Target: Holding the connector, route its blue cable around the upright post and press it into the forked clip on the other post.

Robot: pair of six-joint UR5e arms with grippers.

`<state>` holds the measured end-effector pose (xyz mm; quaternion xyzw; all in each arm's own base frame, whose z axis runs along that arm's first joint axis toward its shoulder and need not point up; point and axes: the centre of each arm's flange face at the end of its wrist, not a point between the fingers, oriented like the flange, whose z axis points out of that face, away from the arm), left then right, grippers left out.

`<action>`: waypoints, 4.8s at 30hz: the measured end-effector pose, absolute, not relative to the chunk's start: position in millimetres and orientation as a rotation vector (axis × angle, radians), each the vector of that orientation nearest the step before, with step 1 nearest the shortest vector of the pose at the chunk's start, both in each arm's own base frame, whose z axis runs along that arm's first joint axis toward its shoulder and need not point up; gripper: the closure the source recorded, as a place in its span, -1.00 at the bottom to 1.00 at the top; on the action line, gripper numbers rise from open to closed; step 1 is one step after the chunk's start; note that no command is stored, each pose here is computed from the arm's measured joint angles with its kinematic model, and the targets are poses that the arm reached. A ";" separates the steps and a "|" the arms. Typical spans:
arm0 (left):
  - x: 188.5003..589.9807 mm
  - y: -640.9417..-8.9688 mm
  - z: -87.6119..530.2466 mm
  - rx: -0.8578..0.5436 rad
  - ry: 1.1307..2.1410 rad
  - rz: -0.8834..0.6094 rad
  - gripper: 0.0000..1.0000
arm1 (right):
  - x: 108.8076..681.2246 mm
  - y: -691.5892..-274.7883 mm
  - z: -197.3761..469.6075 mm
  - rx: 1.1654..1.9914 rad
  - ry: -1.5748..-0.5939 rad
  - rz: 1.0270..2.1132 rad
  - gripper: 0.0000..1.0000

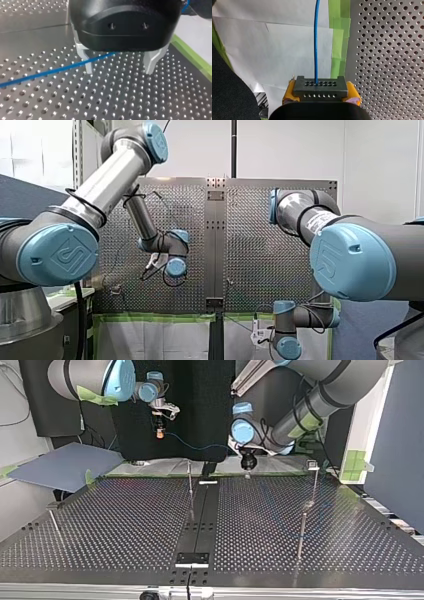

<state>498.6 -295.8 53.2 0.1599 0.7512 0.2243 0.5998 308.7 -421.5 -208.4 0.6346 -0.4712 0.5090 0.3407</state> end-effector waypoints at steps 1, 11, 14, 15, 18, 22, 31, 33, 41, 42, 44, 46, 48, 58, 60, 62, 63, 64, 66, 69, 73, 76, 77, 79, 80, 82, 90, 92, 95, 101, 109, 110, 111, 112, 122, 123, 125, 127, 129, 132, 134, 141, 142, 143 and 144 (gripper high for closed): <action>497.6 -297.2 50.1 0.376 1.745 0.519 -0.96 | 308.7 -421.5 -208.4 1.651 -1.226 1.324 1.00; 490.3 -316.3 10.3 0.413 1.773 0.473 -0.96 | 308.8 -421.3 -208.4 1.652 -1.225 1.324 1.00; 489.1 -321.4 -0.4 0.409 1.779 0.447 -0.96 | 308.9 -421.2 -208.5 1.652 -1.225 1.325 1.00; 488.0 -323.0 -5.3 0.407 1.782 0.436 -0.96 | 308.8 -421.3 -208.5 1.652 -1.225 1.325 1.00; 486.4 -325.7 -17.5 0.400 1.792 0.416 -0.96 | 308.8 -421.3 -208.5 1.651 -1.225 1.325 1.00; 487.1 -327.7 -31.6 0.401 1.809 0.415 -0.96 | 309.1 -421.2 -208.4 1.651 -1.224 1.325 1.00; 489.2 -337.9 -63.2 0.430 1.840 0.425 -0.96 | 309.7 -420.6 -208.5 1.654 -1.223 1.326 1.00; 487.2 -337.6 -72.4 0.437 1.850 0.430 -0.96 | 309.7 -420.6 -208.5 1.654 -1.223 1.325 1.00; 477.7 -330.5 -98.4 0.448 1.897 0.455 -0.96 | 309.9 -420.6 -208.5 1.654 -1.223 1.326 1.00; 477.8 -330.7 -98.7 0.447 1.899 0.453 -0.96 | 309.9 -420.7 -208.5 1.654 -1.223 1.327 1.00; 479.9 -332.6 -97.9 0.441 1.900 0.446 -0.96 | 309.9 -420.7 -208.5 1.654 -1.223 1.326 1.00; 484.5 -336.2 -94.9 0.432 1.895 0.432 -0.96 | 309.9 -420.7 -208.5 1.654 -1.223 1.327 1.00; 489.8 -341.1 -90.2 0.421 1.886 0.410 -0.96 | 309.9 -420.6 -208.5 1.654 -1.223 1.327 1.00; 493.8 -361.7 -81.1 0.437 1.871 0.340 -0.96 | 310.0 -422.0 -208.2 1.651 -1.222 1.329 1.00; 490.2 -363.8 -81.7 0.450 1.882 0.340 -0.96 | 309.6 -423.0 -208.1 1.649 -1.223 1.328 1.00; 486.9 -365.3 -82.2 0.460 1.891 0.342 -0.96 | 309.0 -423.7 -208.1 1.648 -1.224 1.327 1.00; 485.8 -366.0 -82.3 0.464 1.894 0.342 -0.96 | 308.8 -423.8 -208.1 1.648 -1.225 1.327 1.00; 484.6 -366.9 -82.5 0.467 1.895 0.341 -0.96 | 308.6 -424.1 -208.0 1.647 -1.225 1.327 1.00; 481.3 -370.2 -82.6 0.475 1.896 0.338 -0.96 | 308.6 -424.8 -207.9 1.646 -1.225 1.327 1.00; 476.2 -376.4 -82.9 0.489 1.893 0.330 -0.96 | 308.5 -426.1 -207.7 1.644 -1.225 1.327 1.00; 469.3 -385.4 -84.1 0.505 1.885 0.315 -0.96 | 307.9 -427.1 -207.6 1.643 -1.225 1.326 1.00; 465.1 -389.0 -88.8 0.514 1.883 0.307 -0.96 | 307.4 -427.4 -207.7 1.643 -1.226 1.324 1.00; 463.8 -389.3 -91.3 0.517 1.885 0.306 -0.96 | 307.2 -427.5 -207.7 1.643 -1.226 1.324 1.00; 460.6 -389.1 -98.1 0.523 1.893 0.303 -0.96 | 307.0 -427.5 -207.7 1.643 -1.227 1.323 1.00; 458.9 -388.8 -102.0 0.524 1.898 0.300 -0.96 | 307.0 -427.5 -207.8 1.643 -1.227 1.323 1.00; 456.6 -388.7 -107.0 0.523 1.905 0.293 -0.96 | 306.9 -427.5 -207.8 1.643 -1.227 1.323 1.00; 449.8 -392.9 -115.8 0.529 1.914 0.258 -0.96 | 307.6 -427.1 -207.8 1.644 -1.226 1.324 1.00; 448.7 -394.7 -116.1 0.524 1.915 0.243 -0.96 | 308.2 -426.8 -207.7 1.644 -1.224 1.325 1.00; 445.8 -398.3 -120.0 0.514 1.921 0.214 -0.96 | 308.8 -426.5 -207.6 1.645 -1.223 1.327 1.00; 438.1 -405.4 -137.1 0.503 1.936 0.170 -0.96 | 310.0 -426.0 -207.6 1.646 -1.219 1.329 1.00; 441.6 -417.9 -138.2 0.454 1.925 0.097 -0.96 | 311.7 -426.7 -206.9 1.650 -1.197 1.336 1.00; 443.2 -419.5 -137.2 0.446 1.923 0.089 -0.96 | 312.4 -426.8 -206.6 1.655 -1.186 1.338 1.00; 445.2 -421.4 -135.9 0.436 1.919 0.080 -0.96 | 312.9 -426.8 -206.5 1.660 -1.177 1.339 1.00; 446.5 -422.9 -135.1 0.430 1.917 0.074 -0.96 | 313.3 -426.7 -206.4 1.666 -1.167 1.339 1.00; 451.2 -434.4 -130.2 0.386 1.904 0.014 -0.96 | 314.4 -428.6 -205.6 1.704 -1.103 1.346 1.00; 451.3 -435.3 -130.0 0.383 1.904 0.005 -0.96 | 314.7 -429.0 -205.4 1.706 -1.099 1.350 1.00; 451.4 -437.2 -129.7 0.376 1.905 -0.017 -0.96 | 315.5 -429.9 -205.2 1.714 -1.089 1.361 1.00; 451.5 -438.6 -129.4 0.365 1.907 -0.035 -0.96 | 316.5 -430.4 -204.6 1.721 -1.078 1.370 1.00; 451.8 -439.6 -129.2 0.349 1.909 -0.052 -0.96 | 317.4 -430.9 -204.0 1.732 -1.064 1.381 1.00; 451.9 -440.3 -129.0 0.327 1.913 -0.074 -0.96 | 318.7 -433.4 -200.5 1.741 -1.045 1.399 1.00; 452.2 -441.5 -128.9 0.315 1.912 -0.094 -0.96 | 319.7 -437.2 -194.8 1.745 -1.033 1.414 1.00; 455.4 -443.5 -127.8 0.262 1.906 -0.154 -0.96 | 321.6 -449.7 -174.0 1.741 -1.018 1.432 1.00; 455.9 -443.3 -127.8 0.253 1.906 -0.160 -0.96 | 321.7 -450.6 -172.5 1.741 -1.018 1.433 1.00; 456.4 -443.0 -127.7 0.244 1.907 -0.165 -0.96 | 321.9 -451.5 -170.9 1.740 -1.016 1.434 1.00; 457.2 -442.7 -127.5 0.232 1.906 -0.173 -0.96 | 322.1 -452.0 -169.8 1.741 -1.014 1.436 1.00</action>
